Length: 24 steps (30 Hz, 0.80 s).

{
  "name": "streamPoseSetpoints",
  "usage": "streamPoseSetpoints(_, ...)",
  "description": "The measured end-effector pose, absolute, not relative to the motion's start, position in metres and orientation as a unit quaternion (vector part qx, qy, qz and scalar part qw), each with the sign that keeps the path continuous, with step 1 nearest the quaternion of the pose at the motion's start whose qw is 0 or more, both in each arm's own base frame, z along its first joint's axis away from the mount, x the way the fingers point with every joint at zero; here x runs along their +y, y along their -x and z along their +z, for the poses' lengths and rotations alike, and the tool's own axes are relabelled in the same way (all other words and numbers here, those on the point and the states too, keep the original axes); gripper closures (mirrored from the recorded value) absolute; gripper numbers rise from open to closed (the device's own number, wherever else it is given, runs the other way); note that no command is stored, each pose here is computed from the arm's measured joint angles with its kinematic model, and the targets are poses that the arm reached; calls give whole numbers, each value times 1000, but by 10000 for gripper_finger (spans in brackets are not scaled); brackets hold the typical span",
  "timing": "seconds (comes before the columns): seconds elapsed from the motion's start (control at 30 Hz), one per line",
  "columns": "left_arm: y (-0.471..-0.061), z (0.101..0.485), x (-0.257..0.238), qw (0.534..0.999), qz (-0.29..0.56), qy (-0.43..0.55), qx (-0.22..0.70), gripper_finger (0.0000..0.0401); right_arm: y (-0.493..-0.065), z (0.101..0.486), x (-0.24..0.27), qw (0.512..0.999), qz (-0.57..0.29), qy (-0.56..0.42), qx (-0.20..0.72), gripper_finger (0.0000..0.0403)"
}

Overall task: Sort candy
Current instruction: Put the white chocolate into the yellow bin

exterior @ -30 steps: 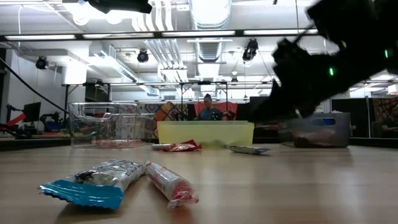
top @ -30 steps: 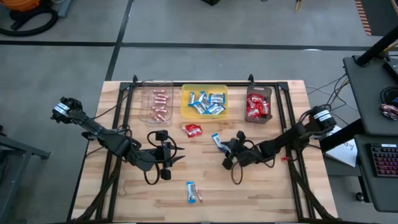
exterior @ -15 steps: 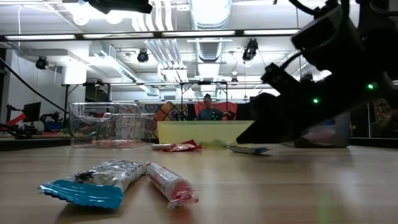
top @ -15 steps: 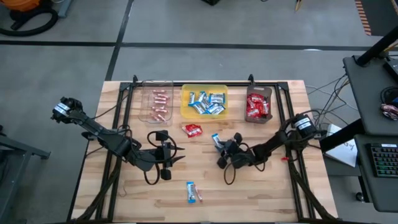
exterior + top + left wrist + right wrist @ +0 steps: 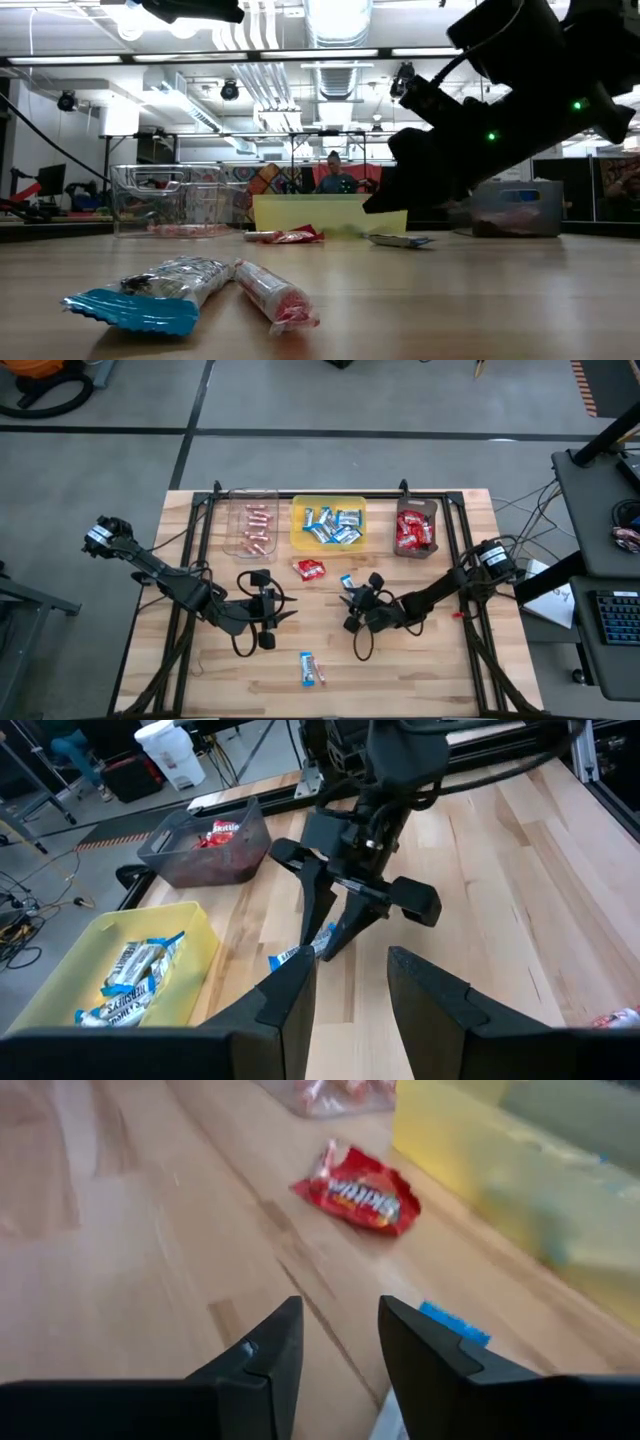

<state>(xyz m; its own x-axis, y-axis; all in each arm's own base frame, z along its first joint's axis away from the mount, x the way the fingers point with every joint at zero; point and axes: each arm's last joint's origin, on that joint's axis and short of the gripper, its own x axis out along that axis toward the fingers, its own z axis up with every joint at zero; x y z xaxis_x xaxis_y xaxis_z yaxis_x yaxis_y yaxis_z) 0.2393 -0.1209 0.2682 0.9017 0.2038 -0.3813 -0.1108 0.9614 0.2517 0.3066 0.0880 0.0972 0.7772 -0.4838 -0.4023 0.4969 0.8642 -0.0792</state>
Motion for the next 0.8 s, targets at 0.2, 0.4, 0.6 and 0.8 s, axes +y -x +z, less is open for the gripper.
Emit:
streamPoseSetpoints(0.2, -239, 268, -121, 968, 81, -113, 207, 290, -305, 92, 88, 928, -269, -14, 257, 232)
streamPoseSetpoints(0.4, -239, 268, -121, 968, 81, -114, 207, 290, -298, 84, 83, 910, -299, -40, 285, 209)
streamPoseSetpoints(0.6, -239, 268, -121, 969, 81, -113, 206, 290, -295, 75, 78, 899, -325, -48, 289, 209)
streamPoseSetpoints(0.8, -239, 268, -121, 969, 82, -113, 206, 290, -296, 67, 73, 894, -329, -54, 299, 263)
